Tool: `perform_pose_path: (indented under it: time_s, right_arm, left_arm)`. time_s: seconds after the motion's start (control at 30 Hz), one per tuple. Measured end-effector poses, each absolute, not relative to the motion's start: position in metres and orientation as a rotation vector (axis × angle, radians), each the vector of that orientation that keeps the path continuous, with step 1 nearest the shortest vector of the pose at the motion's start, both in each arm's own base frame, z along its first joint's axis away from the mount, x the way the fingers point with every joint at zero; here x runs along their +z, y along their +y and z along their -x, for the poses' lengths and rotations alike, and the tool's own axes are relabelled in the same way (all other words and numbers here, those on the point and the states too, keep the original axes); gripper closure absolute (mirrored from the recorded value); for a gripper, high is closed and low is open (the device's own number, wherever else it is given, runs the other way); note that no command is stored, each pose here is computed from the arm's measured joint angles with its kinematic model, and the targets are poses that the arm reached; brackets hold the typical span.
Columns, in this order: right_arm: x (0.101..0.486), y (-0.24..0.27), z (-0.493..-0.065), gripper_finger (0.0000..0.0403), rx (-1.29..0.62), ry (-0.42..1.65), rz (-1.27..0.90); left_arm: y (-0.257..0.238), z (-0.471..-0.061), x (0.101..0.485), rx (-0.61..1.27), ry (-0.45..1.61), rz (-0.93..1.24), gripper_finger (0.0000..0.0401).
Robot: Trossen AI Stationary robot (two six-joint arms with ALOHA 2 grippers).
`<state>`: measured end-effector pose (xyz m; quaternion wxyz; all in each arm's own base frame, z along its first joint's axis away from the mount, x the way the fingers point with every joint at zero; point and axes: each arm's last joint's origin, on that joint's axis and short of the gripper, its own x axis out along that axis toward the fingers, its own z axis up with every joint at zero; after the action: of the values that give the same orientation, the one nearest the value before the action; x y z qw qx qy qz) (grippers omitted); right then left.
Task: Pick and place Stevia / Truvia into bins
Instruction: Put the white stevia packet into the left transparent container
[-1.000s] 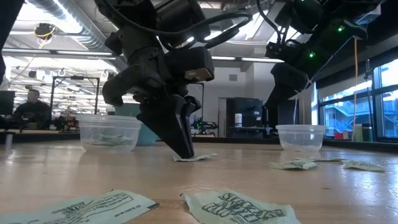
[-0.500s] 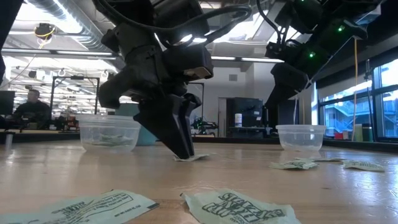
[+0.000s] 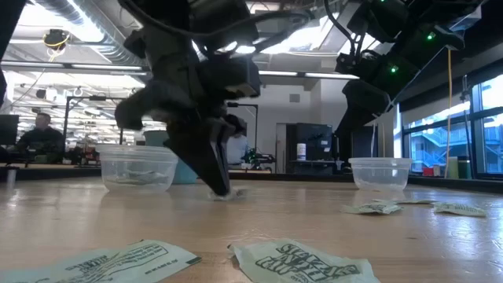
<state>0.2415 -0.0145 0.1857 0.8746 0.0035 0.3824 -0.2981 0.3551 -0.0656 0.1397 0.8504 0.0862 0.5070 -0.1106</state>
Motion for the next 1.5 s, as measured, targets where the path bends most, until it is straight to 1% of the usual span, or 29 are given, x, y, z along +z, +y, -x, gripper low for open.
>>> perform_pose_path:
  time_s: [0.13, 0.3, 0.47, 0.53, 0.73, 0.87, 1.03, 1.17, 1.23, 1.4, 1.5]
  right_arm:
    - [0.186, -0.014, -0.242, 0.0285, -0.622, 0.798, -0.007]
    - [0.186, -0.014, -0.242, 0.0285, -0.624, 0.796, -0.010]
    - [0.186, -0.014, -0.241, 0.0285, -0.626, 0.797, -0.014]
    - [0.186, -0.014, -0.241, 0.0285, -0.625, 0.797, -0.014]
    - [0.185, -0.014, -0.241, 0.0285, -0.621, 0.800, -0.008]
    - [0.186, -0.014, -0.241, 0.0285, -0.620, 0.800, -0.010]
    - [0.186, -0.013, -0.242, 0.0285, -0.591, 0.800, -0.026]
    - [0.186, -0.012, -0.243, 0.0285, -0.578, 0.797, -0.032]
    - [0.187, -0.010, -0.244, 0.0285, -0.505, 0.818, -0.040]
    - [0.204, 0.005, -0.256, 0.0285, -0.197, 0.812, -0.082]
    - [0.212, 0.016, -0.259, 0.0285, -0.089, 0.810, -0.067]
  left_arm:
    - [-0.063, -0.344, 0.171, -0.232, 1.036, -0.179, 0.0396]
    - [-0.057, -0.319, 0.216, -0.212, 1.018, -0.161, 0.0399]
    - [-0.050, -0.292, 0.241, -0.092, 1.054, -0.115, 0.0398]
    - [-0.048, -0.284, 0.238, -0.053, 1.057, -0.100, 0.0399]
    - [-0.033, -0.265, 0.200, 0.043, 1.191, -0.014, 0.0397]
    - [-0.025, -0.255, 0.179, 0.092, 1.239, 0.051, 0.0399]
    - [-0.018, -0.251, 0.169, 0.093, 1.241, 0.097, 0.0395]
    - [-0.014, -0.251, 0.168, 0.108, 1.233, 0.108, 0.0388]
    - [-0.012, -0.253, 0.169, 0.105, 1.221, 0.105, 0.0380]
    - [-0.011, -0.252, 0.173, 0.089, 1.201, 0.103, 0.0347]
    - [-0.010, -0.249, 0.181, 0.074, 1.167, 0.085, 0.0327]
